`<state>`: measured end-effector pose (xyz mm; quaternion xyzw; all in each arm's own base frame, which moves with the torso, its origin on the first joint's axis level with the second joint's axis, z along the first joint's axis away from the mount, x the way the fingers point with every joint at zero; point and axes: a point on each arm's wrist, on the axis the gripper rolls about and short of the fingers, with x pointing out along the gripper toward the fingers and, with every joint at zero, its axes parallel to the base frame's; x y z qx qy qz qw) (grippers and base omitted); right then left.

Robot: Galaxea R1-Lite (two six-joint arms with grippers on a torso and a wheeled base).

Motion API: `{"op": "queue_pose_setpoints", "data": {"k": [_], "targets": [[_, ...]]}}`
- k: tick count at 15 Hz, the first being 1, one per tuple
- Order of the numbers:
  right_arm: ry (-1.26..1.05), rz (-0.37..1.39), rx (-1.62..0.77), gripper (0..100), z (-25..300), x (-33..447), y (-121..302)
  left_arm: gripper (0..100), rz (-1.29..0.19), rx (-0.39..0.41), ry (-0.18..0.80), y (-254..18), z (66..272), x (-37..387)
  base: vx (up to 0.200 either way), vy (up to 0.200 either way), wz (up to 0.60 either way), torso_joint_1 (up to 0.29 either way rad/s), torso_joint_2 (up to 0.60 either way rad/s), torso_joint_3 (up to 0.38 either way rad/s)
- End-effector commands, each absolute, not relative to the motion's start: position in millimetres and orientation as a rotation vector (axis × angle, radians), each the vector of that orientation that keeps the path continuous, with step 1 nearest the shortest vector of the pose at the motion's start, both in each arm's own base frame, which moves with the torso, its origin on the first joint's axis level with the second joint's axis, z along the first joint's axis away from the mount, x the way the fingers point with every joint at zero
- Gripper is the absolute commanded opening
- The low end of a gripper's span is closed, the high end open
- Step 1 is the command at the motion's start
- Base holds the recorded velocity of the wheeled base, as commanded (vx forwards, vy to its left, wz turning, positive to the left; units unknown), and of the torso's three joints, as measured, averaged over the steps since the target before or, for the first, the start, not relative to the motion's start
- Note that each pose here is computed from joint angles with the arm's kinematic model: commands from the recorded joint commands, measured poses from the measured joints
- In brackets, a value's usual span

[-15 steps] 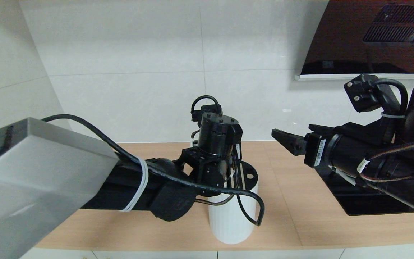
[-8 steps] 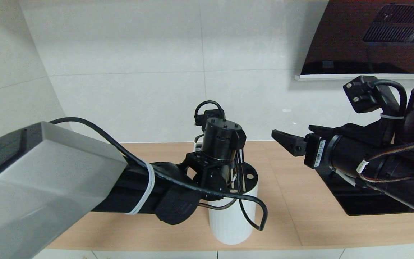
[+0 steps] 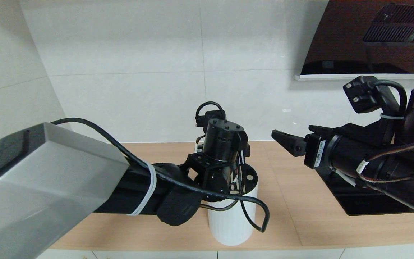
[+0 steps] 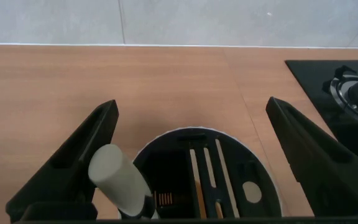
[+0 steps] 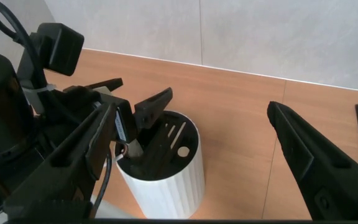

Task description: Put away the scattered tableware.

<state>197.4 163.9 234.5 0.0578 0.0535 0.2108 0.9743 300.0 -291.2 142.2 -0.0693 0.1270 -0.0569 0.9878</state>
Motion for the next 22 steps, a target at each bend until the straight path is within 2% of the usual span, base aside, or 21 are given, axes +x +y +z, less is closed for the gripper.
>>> {"op": "queue_pose_setpoints", "data": {"k": [1,3,4,5,7,9,11,13,15,16,19,22], "targets": [[0.105,0.426,0.118,100,235,197,163,100,-0.115,-0.167,0.224,-287,158,296,0.000,0.000,0.00,0.000,0.00,0.000],[0.091,0.425,0.126,100,239,194,161,100,-0.146,-0.275,0.104,-258,222,269,0.000,0.000,0.00,0.000,0.00,0.000],[0.074,0.428,0.137,100,244,191,158,100,-0.183,-0.328,0.043,-235,256,247,0.000,0.000,0.00,0.000,0.00,0.000],[0.068,0.432,0.141,100,246,189,156,100,-0.244,-0.366,-0.003,-213,282,225,0.000,0.000,0.00,0.000,0.00,0.000],[0.049,0.406,0.149,100,250,186,145,100,-0.325,-0.335,-0.074,-163,309,191,0.000,0.000,0.00,0.000,0.00,0.000],[-0.006,0.375,0.181,100,262,175,127,100,-0.327,-0.337,-0.154,-118,322,165,0.000,0.000,0.00,0.000,0.00,0.000],[-0.024,0.359,0.184,100,261,160,109,100,-0.278,-0.330,-0.167,-89,314,149,0.000,0.000,0.00,0.000,0.00,0.000],[-0.052,0.297,0.167,100,244,122,71,100,-0.174,-0.321,-0.197,-45,289,104,0.000,0.000,0.00,0.000,0.00,0.000],[-0.075,0.245,0.166,100,221,90,40,100,-0.113,-0.321,-0.232,-19,275,63,0.000,0.000,0.00,0.000,0.00,0.000],[-0.088,0.209,0.167,100,214,78,30,100,-0.110,-0.321,-0.232,-12,269,46,0.000,0.000,0.00,0.000,0.00,0.000],[-0.167,0.075,0.174,100,190,6,-3,100,-0.106,-0.230,-0.244,14,241,-21,0.000,0.000,0.00,0.000,0.00,0.000],[-0.139,0.032,0.123,100,163,-35,-14,100,-0.073,-0.215,-0.282,19,215,-49,0.000,0.000,0.00,0.000,0.00,0.000]]}}
